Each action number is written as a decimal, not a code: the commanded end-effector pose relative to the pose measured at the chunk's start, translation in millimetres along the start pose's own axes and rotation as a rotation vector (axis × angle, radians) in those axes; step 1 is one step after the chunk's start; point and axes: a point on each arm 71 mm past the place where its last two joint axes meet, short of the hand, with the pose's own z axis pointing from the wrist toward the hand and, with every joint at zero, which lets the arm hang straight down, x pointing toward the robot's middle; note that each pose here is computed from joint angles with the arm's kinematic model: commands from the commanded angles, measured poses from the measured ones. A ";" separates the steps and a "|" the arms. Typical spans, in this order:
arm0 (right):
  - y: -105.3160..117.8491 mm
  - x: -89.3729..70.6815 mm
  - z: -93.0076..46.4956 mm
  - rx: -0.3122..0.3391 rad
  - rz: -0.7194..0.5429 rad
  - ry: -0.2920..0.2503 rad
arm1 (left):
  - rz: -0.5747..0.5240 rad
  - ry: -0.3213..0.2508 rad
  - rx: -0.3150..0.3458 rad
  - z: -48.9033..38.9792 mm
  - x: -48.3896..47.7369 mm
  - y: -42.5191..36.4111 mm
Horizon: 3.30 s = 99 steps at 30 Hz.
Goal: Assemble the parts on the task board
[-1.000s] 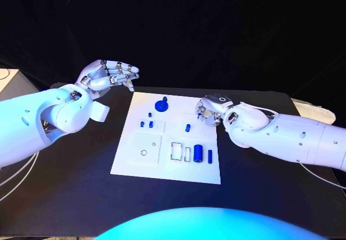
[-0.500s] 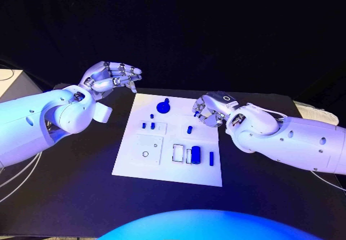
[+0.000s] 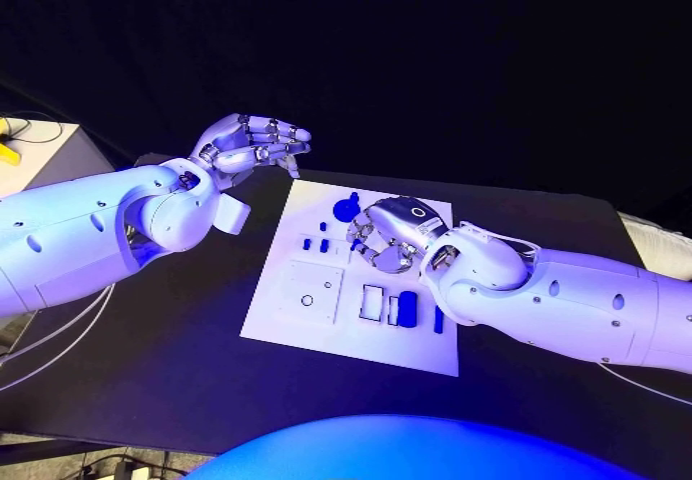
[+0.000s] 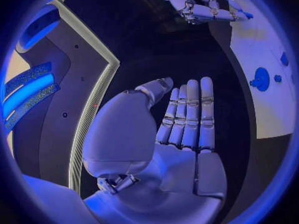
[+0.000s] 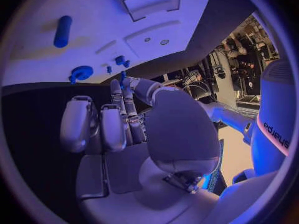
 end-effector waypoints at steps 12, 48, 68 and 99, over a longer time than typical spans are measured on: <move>33.3 34.0 11.4 -0.114 -0.074 0.097 | -0.025 0.005 0.008 2.6 5.6 -1.1; 37.7 54.6 13.6 -0.128 -0.141 0.156 | -0.030 0.016 0.001 4.3 8.0 -0.2; 39.5 63.1 15.4 -0.121 -0.150 0.183 | -0.017 0.020 -0.001 4.1 8.1 -0.1; 40.3 65.0 13.6 -0.124 -0.176 0.164 | -0.017 0.027 -0.010 3.7 8.2 0.4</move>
